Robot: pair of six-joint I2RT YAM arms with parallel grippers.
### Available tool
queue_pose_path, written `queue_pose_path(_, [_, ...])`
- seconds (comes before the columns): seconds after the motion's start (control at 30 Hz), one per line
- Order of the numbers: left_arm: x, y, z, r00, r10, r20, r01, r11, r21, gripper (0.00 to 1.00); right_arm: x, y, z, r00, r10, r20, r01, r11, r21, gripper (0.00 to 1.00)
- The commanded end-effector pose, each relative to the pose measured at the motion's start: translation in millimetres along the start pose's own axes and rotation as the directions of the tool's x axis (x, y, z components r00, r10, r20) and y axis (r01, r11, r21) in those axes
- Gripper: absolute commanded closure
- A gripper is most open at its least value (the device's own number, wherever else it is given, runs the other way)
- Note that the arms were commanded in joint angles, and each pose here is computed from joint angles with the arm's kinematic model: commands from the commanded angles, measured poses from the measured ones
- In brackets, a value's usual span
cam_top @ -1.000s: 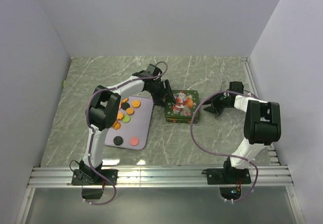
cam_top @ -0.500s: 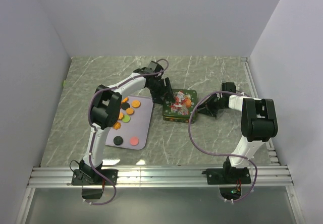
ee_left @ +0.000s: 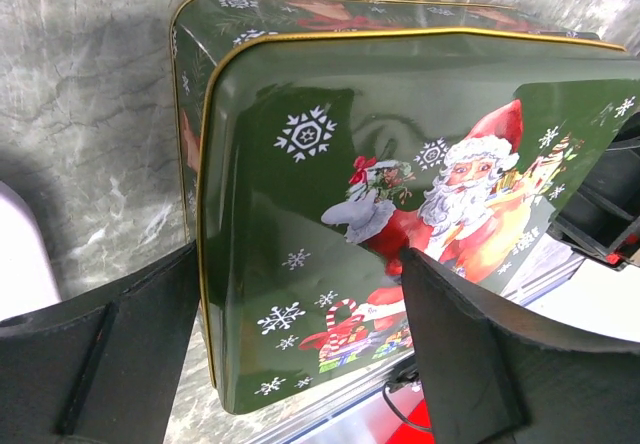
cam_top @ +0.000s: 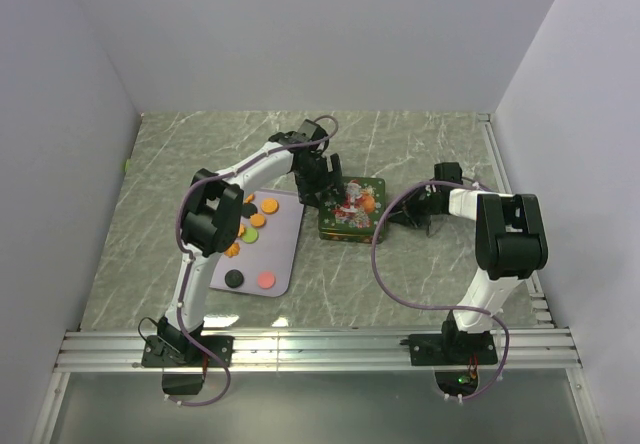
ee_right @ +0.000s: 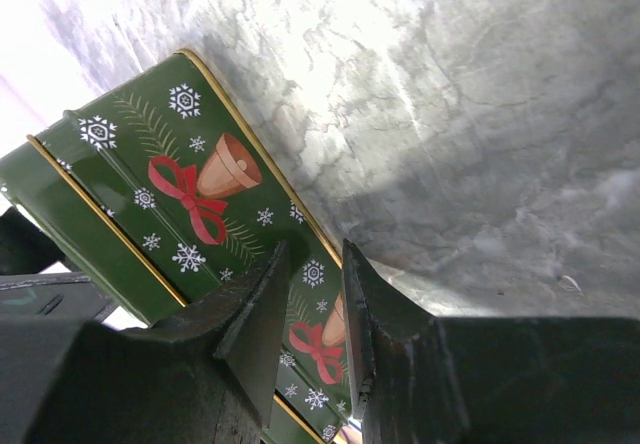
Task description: Pack the cookies
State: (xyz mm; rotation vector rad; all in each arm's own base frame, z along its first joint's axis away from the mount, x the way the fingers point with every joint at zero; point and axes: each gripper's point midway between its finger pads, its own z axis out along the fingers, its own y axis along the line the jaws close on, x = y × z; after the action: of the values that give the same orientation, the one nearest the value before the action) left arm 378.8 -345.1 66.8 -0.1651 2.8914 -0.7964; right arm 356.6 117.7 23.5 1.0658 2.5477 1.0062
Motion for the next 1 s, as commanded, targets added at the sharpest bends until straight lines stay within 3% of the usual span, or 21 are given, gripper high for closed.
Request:
queue_pose_path(0.0, [7.6,-28.7,-2.5,0.999,0.051,-0.003,-0.050,0.997,0.056,0.15,17.7,21.5,4.0,0.997,-0.033,-0.071,0.027,0.996,-0.081,0.64])
queue_pose_path(0.17, [10.2,-23.5,-0.8,0.998,0.058,-0.006,-0.058,0.998,0.034,0.14,8.9,16.6,-3.7,0.996,-0.087,-0.023,0.087,0.996,-0.024,0.64])
queue_pose_path(0.2, [10.0,-21.7,-0.7,0.998,0.057,-0.005,-0.057,0.998,0.030,0.14,1.5,0.8,-7.6,0.997,-0.077,0.017,0.075,0.995,0.072,0.65])
queue_pose_path(0.37, [13.5,-18.0,1.1,0.998,0.057,-0.011,-0.057,0.998,0.023,0.14,-33.5,-12.2,-42.1,0.983,-0.112,0.148,0.078,0.974,0.214,0.64])
queue_pose_path(0.57, [14.7,-13.2,1.6,0.998,0.062,-0.009,-0.062,0.998,0.008,0.14,-53.4,20.4,-90.1,0.925,-0.214,0.313,0.148,0.964,0.221,0.64])
queue_pose_path(0.63, [15.4,-12.2,2.2,0.998,0.062,-0.011,-0.062,0.998,0.006,0.14,-53.3,40.8,-105.5,0.905,-0.238,0.352,0.189,0.968,0.167,0.64])
queue_pose_path(0.77, [15.7,-10.1,1.8,0.998,0.061,-0.011,-0.061,0.998,0.001,0.14,-22.7,112.1,-116.4,0.904,-0.296,0.308,0.363,0.912,-0.192,0.62])
queue_pose_path(0.97, [16.8,-12.1,-0.2,0.998,0.058,-0.013,-0.058,0.998,0.004,0.15,13.7,124.9,-91.8,0.943,-0.302,0.140,0.333,0.844,-0.420,0.62])
